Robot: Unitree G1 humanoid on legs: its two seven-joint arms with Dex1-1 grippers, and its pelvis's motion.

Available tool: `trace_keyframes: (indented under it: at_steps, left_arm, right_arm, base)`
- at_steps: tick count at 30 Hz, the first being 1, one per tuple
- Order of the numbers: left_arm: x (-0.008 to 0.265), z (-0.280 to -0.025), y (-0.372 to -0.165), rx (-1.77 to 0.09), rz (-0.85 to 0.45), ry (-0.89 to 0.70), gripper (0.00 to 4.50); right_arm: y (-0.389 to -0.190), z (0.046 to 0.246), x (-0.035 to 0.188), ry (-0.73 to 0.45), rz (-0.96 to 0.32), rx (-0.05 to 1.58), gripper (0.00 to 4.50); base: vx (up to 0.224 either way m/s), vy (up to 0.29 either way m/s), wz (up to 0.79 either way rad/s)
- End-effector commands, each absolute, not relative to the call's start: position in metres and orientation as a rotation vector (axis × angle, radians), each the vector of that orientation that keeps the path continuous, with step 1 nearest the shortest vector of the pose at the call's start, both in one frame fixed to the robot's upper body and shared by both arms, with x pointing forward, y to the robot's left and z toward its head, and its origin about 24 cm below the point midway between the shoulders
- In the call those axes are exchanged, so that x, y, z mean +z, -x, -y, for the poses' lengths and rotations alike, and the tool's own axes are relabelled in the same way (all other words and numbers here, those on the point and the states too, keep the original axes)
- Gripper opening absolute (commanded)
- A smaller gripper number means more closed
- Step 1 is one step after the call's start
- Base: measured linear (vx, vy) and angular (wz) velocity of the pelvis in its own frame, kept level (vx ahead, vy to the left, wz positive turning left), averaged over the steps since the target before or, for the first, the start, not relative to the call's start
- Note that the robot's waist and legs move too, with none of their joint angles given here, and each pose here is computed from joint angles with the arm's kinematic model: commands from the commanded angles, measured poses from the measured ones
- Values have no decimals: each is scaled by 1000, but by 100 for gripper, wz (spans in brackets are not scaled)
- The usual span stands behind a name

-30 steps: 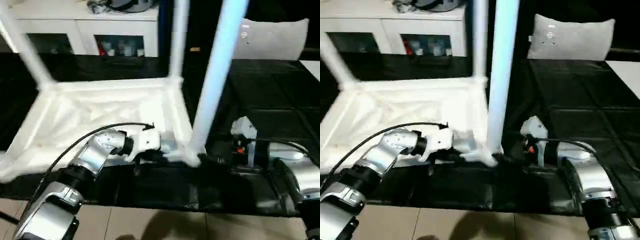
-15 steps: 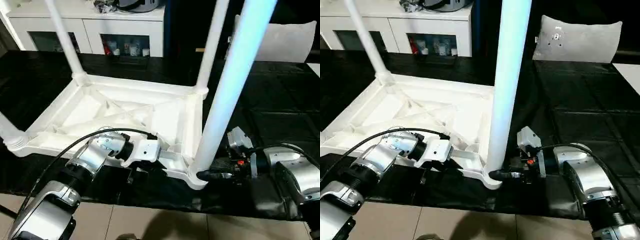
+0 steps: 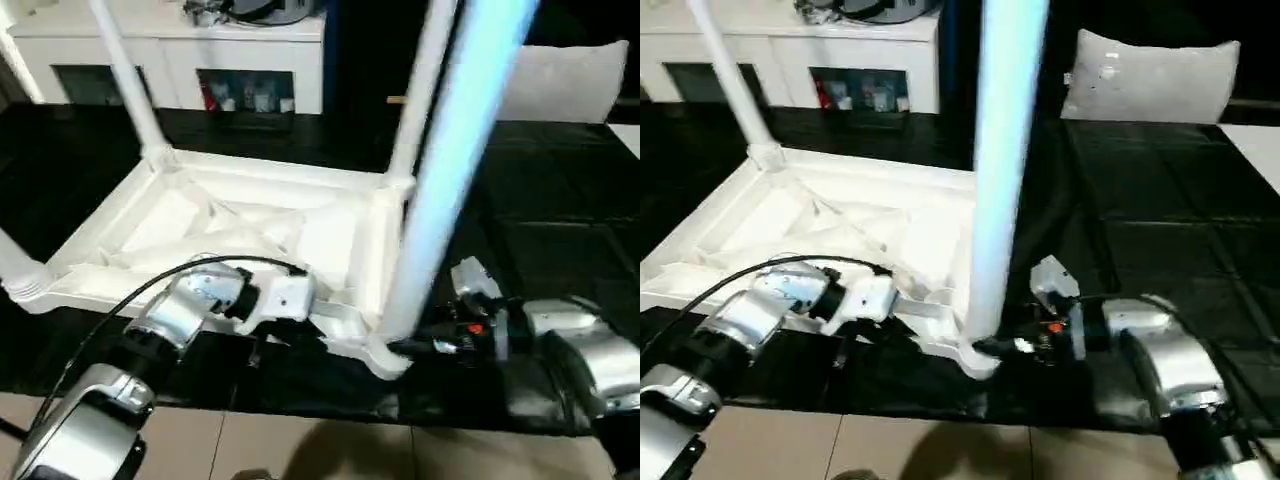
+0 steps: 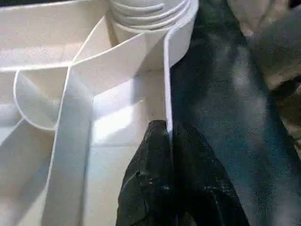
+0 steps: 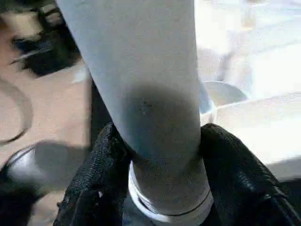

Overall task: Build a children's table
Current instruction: Rotate leg to tighten

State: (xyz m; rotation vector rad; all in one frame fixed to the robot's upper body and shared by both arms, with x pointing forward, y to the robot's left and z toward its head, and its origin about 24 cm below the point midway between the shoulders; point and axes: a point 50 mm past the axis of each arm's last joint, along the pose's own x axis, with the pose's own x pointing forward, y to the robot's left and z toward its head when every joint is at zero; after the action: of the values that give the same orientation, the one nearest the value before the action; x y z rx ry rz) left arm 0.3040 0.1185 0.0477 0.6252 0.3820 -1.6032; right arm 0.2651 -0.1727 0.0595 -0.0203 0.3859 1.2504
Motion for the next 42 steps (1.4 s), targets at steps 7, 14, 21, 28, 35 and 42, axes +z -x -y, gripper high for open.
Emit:
trace_keyframes:
  at_steps: [7, 14, 21, 28, 35, 42]
  left_arm:
    - [51, -81, -312, -1406, -373, -451, 0]
    - [55, -66, -319, -1254, -349, -438, 0]
    - [55, -79, -321, -1221, -356, -484, 0]
    - [54, -92, -320, -1284, -338, -563, 0]
    - [53, -102, -316, -1400, -343, -623, 0]
    - [52, -108, -305, -1582, -344, -683, 0]
  right_arm:
    - [-303, 141, 55, 2, -373, 795, 195]
    - [-321, 117, 58, -36, -324, 653, 229]
    - [-316, 127, 55, 3, -299, 659, 297]
    - [-305, 154, 63, 22, -244, 773, 362]
    - [-294, 182, 69, 116, -257, 936, 416]
    - [-277, 188, 72, 139, -327, 1171, 431]
  base:
    - [0, 0, 0]
    - [0, 0, 0]
    - [0, 0, 0]
    - [0, 0, 0]
    - [0, 0, 0]
    - [0, 0, 0]
